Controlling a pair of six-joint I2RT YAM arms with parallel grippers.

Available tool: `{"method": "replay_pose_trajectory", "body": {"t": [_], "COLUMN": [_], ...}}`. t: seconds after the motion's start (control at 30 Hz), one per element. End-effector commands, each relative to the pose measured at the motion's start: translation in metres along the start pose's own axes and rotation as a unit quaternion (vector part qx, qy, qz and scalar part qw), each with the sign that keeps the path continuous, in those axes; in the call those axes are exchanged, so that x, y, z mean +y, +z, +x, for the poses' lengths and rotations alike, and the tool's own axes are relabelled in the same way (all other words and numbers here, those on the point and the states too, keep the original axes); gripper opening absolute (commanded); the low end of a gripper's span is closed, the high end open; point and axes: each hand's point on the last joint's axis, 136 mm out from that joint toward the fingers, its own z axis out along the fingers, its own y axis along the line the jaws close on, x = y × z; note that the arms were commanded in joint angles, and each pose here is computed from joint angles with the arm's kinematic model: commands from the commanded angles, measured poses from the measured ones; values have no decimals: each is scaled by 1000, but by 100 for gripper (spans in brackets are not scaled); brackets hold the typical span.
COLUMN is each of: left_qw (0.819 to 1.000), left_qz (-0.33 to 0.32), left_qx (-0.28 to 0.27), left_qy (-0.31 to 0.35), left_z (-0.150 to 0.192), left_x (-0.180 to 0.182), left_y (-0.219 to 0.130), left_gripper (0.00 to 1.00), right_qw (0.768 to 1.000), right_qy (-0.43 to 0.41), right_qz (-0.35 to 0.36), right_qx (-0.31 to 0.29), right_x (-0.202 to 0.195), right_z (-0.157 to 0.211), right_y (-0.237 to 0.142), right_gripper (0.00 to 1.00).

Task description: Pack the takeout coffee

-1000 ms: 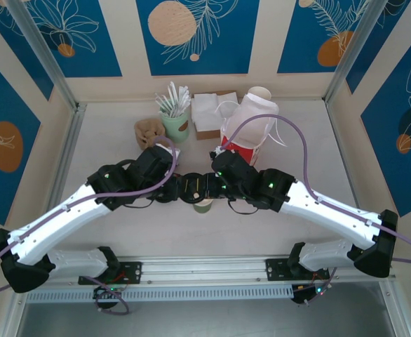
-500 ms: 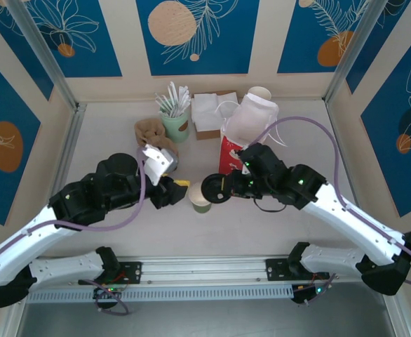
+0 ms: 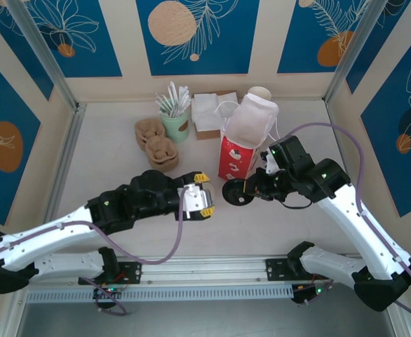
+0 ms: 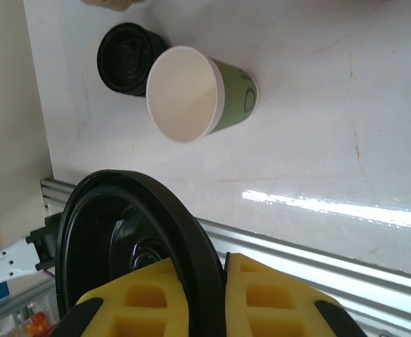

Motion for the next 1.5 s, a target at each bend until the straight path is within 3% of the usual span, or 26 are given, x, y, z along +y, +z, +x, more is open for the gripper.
{"method": "replay_pose_trajectory", "body": {"t": [0.0,0.2,0.8,1.13,1.47], "left_qw": [997,990,988,988,988], "left_qz": [8,10,45,5,-12], "left_qx": [-37,-63,-31,-12,-13], "left_qy": [67,127,143,151,155], "left_z": [-20,-13,8,11,10], "left_x": [-1,-16,-32,-17,-11], "left_y": [10,25,47,54,56], "left_gripper": [69,63,54,36,27], "right_qw": [999,998,998,998,997], "right_qy": [-10,-7,-6,-8,-9], "right_qz": [-13,3,13,6,-6], "right_qx": [51,61,60,66,72], "right_x": [0,-5,-7,-6,-2], "right_z": [16,15,16,20,23], "right_y": [3,9,14,16,16], "right_gripper": [3,3,4,3,3]}}
